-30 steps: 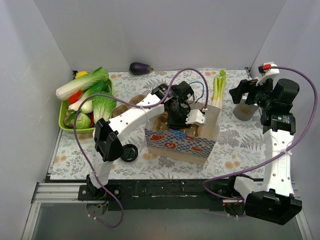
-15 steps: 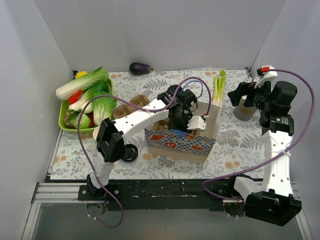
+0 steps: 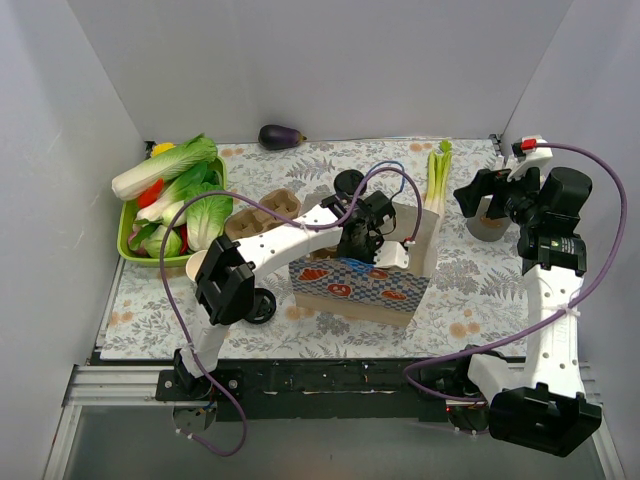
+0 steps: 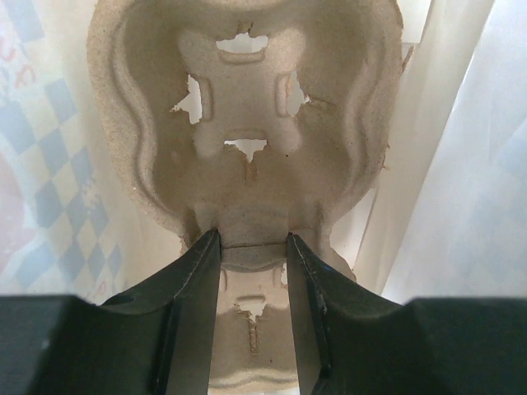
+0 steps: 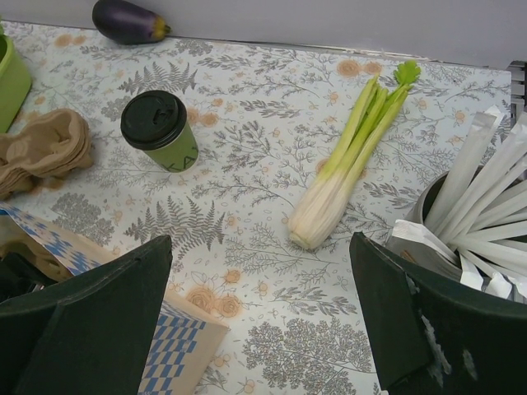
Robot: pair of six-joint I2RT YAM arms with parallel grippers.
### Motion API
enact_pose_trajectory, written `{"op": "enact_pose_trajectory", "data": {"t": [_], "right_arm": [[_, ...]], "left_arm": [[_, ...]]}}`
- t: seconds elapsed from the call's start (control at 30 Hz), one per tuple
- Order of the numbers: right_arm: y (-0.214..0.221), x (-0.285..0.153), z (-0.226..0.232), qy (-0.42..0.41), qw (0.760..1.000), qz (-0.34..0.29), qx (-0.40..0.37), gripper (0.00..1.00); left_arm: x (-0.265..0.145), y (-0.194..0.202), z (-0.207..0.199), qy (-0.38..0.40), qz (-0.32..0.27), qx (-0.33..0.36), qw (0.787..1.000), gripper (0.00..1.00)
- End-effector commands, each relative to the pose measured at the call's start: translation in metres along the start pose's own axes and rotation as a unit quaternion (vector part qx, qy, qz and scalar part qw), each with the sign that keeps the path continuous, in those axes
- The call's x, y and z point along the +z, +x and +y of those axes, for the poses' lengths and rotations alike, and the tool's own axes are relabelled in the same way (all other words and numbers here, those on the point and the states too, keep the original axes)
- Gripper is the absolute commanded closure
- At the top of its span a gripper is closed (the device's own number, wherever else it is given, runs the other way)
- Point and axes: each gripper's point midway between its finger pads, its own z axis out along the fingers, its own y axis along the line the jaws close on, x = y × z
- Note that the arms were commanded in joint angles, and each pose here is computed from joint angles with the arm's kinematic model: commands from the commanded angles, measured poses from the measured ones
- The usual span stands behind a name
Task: Pack the takeout coffee
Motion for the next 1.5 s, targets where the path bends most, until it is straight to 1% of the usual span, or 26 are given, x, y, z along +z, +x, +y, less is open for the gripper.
{"op": "enact_pose_trajectory", "data": {"t": [0.0, 0.37, 0.43, 0.47, 0.63, 0.67, 0.73, 0.77, 0.8, 0.83, 0.9, 1.1, 1.2, 1.33, 1.37, 1.43, 1.47], "right_arm": [[-0.009, -0.006, 0.001, 0.003, 1.000, -0.018, -0.011, 0.04], [-0.001, -0.004, 0.000, 0.004, 1.000, -0.010, -0.003, 0.04], [-0.001, -0.004, 0.000, 0.004, 1.000, -0.010, -0.003, 0.04], [-0.001, -0.004, 0.000, 0.004, 1.000, -0.010, -0.003, 0.04], [0.000, -0.002, -0.002, 0.006, 1.000, -0.009, -0.003, 0.04], [0.000, -0.002, -0.002, 0.006, 1.000, -0.009, -0.002, 0.04], [0.000, -0.002, -0.002, 0.006, 1.000, -0.009, -0.002, 0.04], [0.000, -0.002, -0.002, 0.006, 1.000, -0.008, -0.001, 0.04], [0.000, -0.002, -0.003, 0.007, 1.000, -0.007, -0.001, 0.04], [0.000, -0.002, -0.002, 0.007, 1.000, -0.007, -0.001, 0.04], [-0.002, -0.003, -0.005, 0.017, 1.000, -0.010, -0.004, 0.04], [-0.010, -0.006, -0.007, 0.025, 0.999, -0.012, -0.017, 0.04], [-0.009, -0.008, -0.006, 0.022, 1.000, -0.007, -0.020, 0.04], [-0.008, -0.009, -0.003, 0.016, 1.000, 0.001, -0.016, 0.04], [-0.008, -0.009, -0.002, 0.014, 1.000, 0.002, -0.014, 0.04], [-0.009, -0.008, -0.001, 0.009, 1.000, 0.005, -0.007, 0.04], [-0.009, -0.008, -0.001, 0.008, 1.000, 0.007, -0.004, 0.04]], "left_arm": [[0.002, -0.001, 0.001, -0.010, 0.001, -0.001, 1.000, 1.00], [0.006, 0.004, 0.000, -0.009, 0.009, -0.005, 1.000, 0.99], [0.006, 0.005, 0.001, -0.010, 0.011, -0.008, 1.000, 0.89], [0.003, 0.002, 0.001, -0.010, 0.006, -0.007, 1.000, 0.86], [0.001, 0.001, 0.000, -0.008, 0.005, -0.006, 1.000, 0.82], [0.002, 0.001, -0.001, -0.006, 0.004, -0.006, 1.000, 0.78], [0.001, 0.001, -0.001, -0.005, 0.004, -0.007, 1.000, 0.76], [0.001, 0.002, -0.002, -0.005, 0.005, -0.008, 1.000, 0.73], [0.000, 0.001, -0.002, -0.005, 0.004, -0.007, 1.000, 0.61], [0.000, 0.001, -0.001, -0.006, 0.005, -0.008, 1.000, 0.54], [-0.002, 0.000, -0.001, -0.007, 0.003, -0.006, 1.000, 0.46], [-0.011, -0.006, 0.000, -0.013, -0.010, -0.010, 1.000, 0.37], [-0.021, -0.015, 0.000, -0.014, -0.029, -0.020, 0.999, 0.34], [-0.047, -0.040, -0.002, -0.012, -0.088, -0.038, 0.995, 0.28], [-0.052, -0.044, -0.003, -0.012, -0.099, -0.040, 0.994, 0.25], [-0.055, -0.050, -0.003, -0.018, -0.120, -0.044, 0.992, 0.23], [-0.063, -0.051, -0.002, -0.028, -0.130, -0.042, 0.990, 0.22]]}}
